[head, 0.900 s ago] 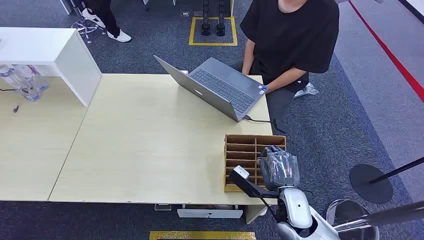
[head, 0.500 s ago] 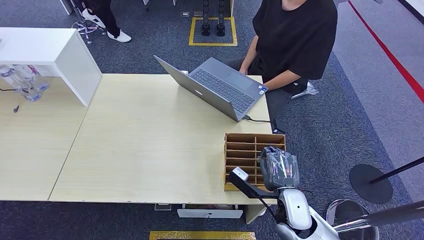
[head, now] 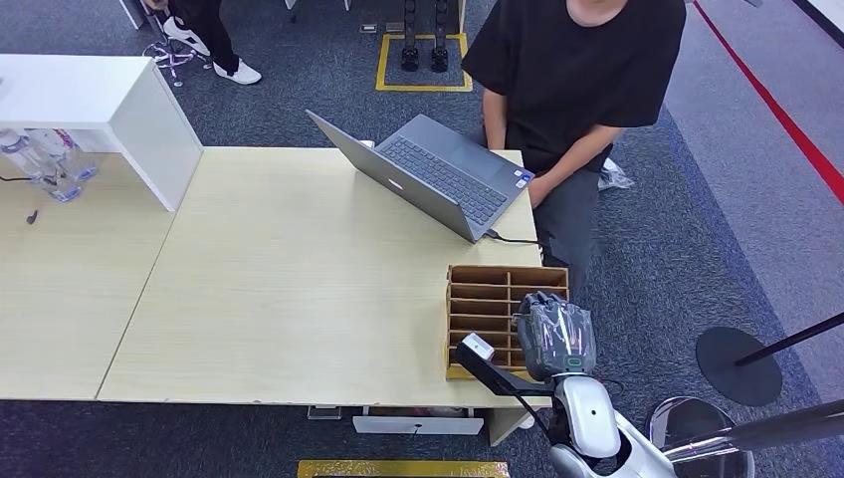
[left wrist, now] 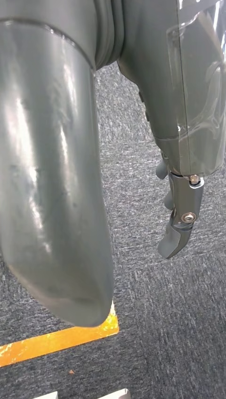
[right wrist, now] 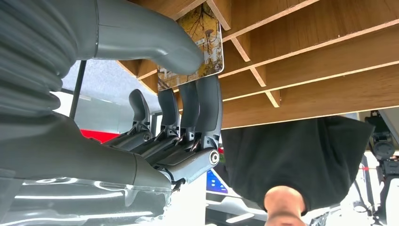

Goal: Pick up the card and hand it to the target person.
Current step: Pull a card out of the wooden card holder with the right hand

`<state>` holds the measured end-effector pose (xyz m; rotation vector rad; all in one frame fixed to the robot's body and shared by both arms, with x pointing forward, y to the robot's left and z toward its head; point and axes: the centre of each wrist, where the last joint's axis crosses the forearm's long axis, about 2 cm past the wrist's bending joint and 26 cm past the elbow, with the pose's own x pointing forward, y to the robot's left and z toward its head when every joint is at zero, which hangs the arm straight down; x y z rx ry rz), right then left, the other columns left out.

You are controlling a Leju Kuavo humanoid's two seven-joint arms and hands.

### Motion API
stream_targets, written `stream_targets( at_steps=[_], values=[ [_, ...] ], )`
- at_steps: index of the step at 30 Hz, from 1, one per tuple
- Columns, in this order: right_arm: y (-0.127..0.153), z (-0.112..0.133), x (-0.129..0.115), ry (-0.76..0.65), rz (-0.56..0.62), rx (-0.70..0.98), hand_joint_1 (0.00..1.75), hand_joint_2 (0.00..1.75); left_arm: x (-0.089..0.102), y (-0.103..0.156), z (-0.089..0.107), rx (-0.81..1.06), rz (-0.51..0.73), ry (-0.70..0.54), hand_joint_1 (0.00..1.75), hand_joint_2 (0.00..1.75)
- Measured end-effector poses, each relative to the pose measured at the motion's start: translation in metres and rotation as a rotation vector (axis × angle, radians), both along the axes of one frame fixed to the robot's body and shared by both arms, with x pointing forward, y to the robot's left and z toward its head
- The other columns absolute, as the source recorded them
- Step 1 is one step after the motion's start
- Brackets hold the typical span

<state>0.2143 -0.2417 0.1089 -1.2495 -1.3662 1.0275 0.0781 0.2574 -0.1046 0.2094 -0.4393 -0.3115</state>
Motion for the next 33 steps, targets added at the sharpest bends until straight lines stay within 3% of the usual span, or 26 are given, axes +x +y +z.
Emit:
stream_targets(
  at_steps=[10,16,27,33],
  values=[
    [0.0001,-0.0001,0.0002,0.009,0.005,-0.008,1.13,1.75,0.0,0.0,0.0,0.002,0.0,0.005,0.0,0.0],
    [0.0001,-0.0006,-0.0002,0.02,0.004,-0.01,0.94,1.75,0.0,0.0,0.0,0.002,0.001,0.005,0.0,0.0],
    [0.0027,-0.0023,-0.0027,0.035,0.015,-0.01,1.15,1.75,0.0,0.0,0.0,0.005,0.001,0.005,0.0,0.0],
    [0.0029,-0.0024,-0.0029,0.038,0.016,-0.01,1.15,1.75,0.0,0.0,0.0,0.005,0.001,0.005,0.0,0.0]
  ],
)
